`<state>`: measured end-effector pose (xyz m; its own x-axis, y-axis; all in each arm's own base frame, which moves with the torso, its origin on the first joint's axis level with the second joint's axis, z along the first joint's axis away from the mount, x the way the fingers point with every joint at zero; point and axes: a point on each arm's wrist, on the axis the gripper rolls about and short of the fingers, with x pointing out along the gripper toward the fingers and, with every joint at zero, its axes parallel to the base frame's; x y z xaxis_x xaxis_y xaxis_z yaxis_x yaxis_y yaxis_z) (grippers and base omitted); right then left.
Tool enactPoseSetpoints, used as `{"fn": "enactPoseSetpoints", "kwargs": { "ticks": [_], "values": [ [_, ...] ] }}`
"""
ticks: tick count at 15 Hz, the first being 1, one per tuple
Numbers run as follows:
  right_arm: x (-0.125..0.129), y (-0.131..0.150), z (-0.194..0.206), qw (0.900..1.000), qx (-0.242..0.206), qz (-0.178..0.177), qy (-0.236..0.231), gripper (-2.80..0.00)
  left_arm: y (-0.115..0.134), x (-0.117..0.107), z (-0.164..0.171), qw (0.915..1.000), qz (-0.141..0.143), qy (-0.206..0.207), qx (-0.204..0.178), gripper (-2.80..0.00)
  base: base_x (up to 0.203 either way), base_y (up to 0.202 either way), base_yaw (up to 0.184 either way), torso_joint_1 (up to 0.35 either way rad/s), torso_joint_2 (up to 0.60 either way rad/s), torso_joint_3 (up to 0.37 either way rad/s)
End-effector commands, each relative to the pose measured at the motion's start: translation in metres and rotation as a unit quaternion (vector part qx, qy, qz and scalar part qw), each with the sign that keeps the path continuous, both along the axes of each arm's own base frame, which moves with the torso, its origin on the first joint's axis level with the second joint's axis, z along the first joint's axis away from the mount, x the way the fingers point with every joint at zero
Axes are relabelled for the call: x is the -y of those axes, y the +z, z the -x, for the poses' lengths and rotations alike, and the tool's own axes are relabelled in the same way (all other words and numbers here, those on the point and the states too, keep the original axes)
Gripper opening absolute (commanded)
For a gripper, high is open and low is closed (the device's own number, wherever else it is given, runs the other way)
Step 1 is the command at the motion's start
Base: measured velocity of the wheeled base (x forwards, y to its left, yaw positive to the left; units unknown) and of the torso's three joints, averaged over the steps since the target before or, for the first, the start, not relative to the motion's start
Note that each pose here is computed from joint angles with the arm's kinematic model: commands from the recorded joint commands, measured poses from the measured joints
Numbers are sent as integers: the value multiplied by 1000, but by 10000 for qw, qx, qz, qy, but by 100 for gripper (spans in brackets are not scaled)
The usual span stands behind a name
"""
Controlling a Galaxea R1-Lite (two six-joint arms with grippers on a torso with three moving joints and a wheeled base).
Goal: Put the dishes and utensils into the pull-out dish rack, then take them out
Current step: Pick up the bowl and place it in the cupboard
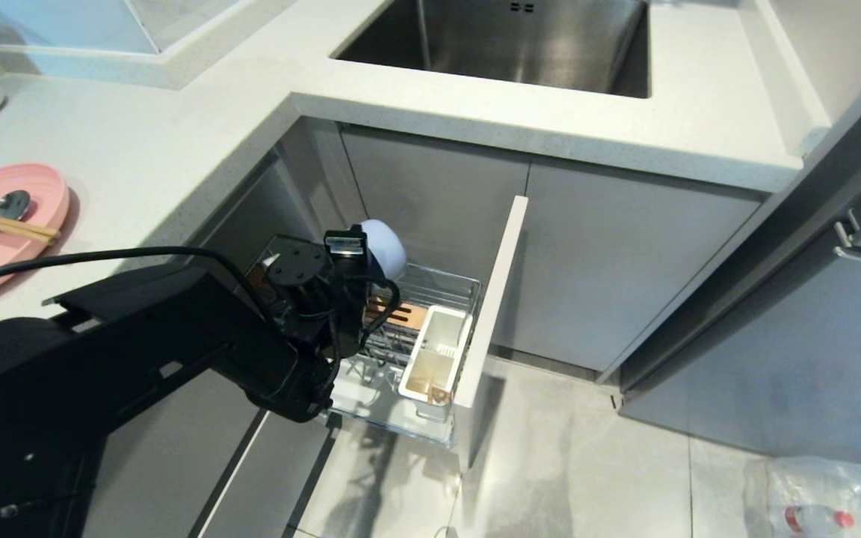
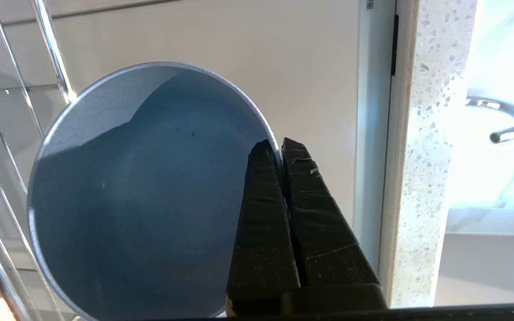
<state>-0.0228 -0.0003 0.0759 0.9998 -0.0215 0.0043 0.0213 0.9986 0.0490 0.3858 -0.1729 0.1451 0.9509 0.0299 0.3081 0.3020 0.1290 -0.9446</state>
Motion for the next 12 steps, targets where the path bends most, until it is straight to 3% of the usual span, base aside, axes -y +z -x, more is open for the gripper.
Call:
{"fn": "enactPoseSetpoints", "kwargs": {
  "ticks": [1, 12],
  "values": [
    [0, 0, 0, 10000, -6, -1, 0, -280, 3, 1, -2, 9999, 97, 36, 57, -280, 0, 0, 0, 0, 0, 0],
    [0, 0, 0, 10000, -6, -1, 0, -280, -9, 11, 2, 9999, 17, -76, -120, -280, 0, 0, 0, 0, 0, 0]
  ]
}}
